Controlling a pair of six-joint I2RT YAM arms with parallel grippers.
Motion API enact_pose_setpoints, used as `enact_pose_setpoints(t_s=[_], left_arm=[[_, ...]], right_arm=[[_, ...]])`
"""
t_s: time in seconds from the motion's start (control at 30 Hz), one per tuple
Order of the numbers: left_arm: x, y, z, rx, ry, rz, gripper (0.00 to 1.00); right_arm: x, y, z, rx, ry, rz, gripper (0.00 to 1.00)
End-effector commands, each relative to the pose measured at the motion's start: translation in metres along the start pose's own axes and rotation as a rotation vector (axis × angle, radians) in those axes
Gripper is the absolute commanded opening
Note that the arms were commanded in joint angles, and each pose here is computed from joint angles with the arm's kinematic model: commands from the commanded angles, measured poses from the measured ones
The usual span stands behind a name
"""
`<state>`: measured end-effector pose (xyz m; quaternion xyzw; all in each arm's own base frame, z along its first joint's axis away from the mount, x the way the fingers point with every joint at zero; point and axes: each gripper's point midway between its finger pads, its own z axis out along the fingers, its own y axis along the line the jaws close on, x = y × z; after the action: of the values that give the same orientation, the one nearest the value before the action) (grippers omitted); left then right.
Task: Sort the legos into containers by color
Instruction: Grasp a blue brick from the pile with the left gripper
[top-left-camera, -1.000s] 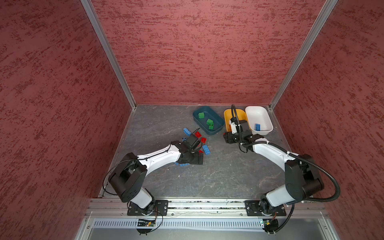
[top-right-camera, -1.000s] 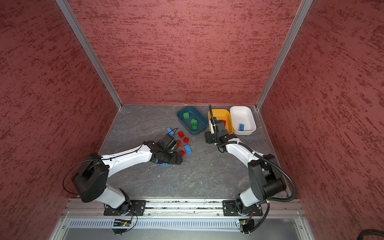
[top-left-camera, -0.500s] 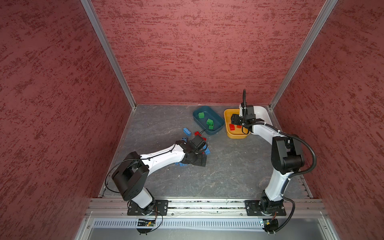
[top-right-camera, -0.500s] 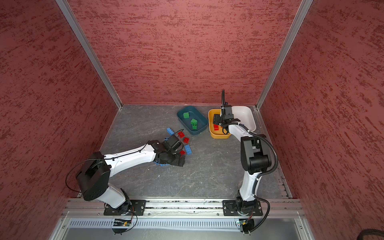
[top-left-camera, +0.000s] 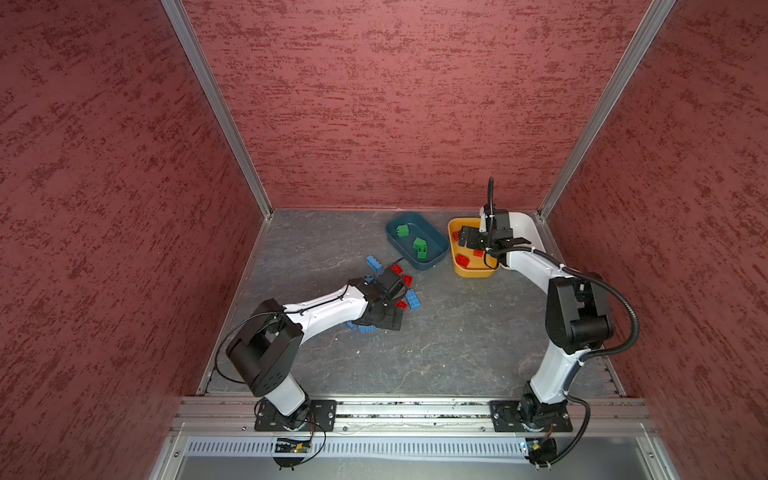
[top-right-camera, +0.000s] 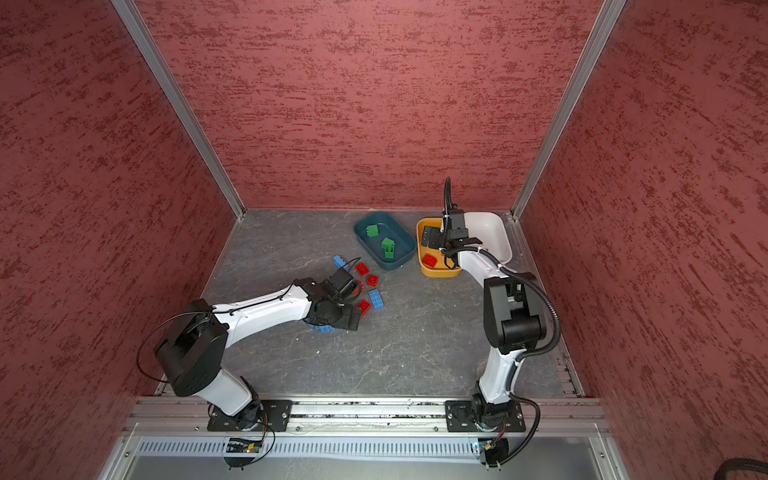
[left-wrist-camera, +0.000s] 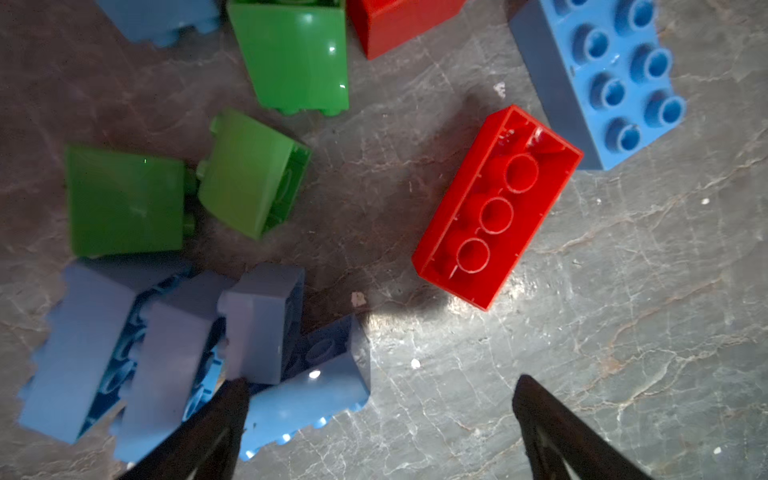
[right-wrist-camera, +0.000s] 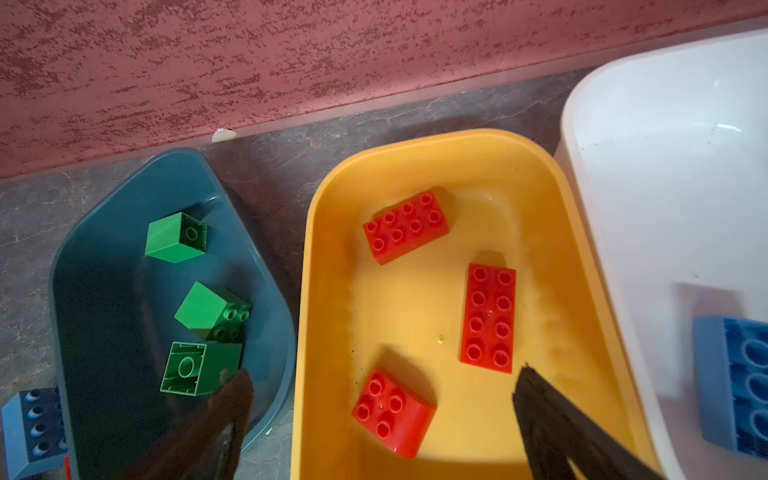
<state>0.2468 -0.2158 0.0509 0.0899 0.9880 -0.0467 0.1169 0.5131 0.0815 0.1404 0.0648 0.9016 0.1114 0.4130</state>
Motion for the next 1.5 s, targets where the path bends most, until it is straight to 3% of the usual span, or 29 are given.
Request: enact_pose_setpoints(t_s=[0.0, 0.23, 0.4, 0.6, 0.77, 1.17, 1.37, 1.47], left_arm=[[0.017, -0.009, 0.011, 0.016, 0.063, 0.015, 1.0], [0.025, -0.03, 0.01, 0.049, 0.075, 0.043, 0.94], [0.016, -0.016, 0.0, -0.02, 0.014, 0.055, 0.96], [0.005, 0.005, -0.017, -0.011, -0.079, 0.033, 1.0], [0.009, 0.022, 0.001, 0.004, -0.011, 0.012, 0.99], [0.038, -0.008, 0.004, 0.063, 0.068, 0.105, 0.95], [0.054, -0.017, 0.012, 0.055, 0.112, 0.129, 0.91], [0.06, -0.008, 0.019, -0.007, 0.124, 0.117, 0.84]], right_arm=[[-0.01, 0.008, -0.01, -0.038, -0.04, 0.016, 0.99], [-0.006, 0.013, -0.015, -0.075, -0.04, 0.057, 0.99], [-0.005, 0.015, -0.018, -0.085, -0.039, 0.075, 0.99], [-0.006, 0.013, -0.022, -0.072, -0.052, 0.119, 0.99], [-0.008, 0.014, -0.025, -0.079, -0.081, 0.149, 0.99], [0.001, 0.016, -0.024, -0.091, -0.067, 0.152, 0.99], [0.01, 0.019, -0.022, -0.108, -0.051, 0.155, 0.99], [0.016, 0.02, -0.023, -0.108, -0.042, 0.152, 0.99]])
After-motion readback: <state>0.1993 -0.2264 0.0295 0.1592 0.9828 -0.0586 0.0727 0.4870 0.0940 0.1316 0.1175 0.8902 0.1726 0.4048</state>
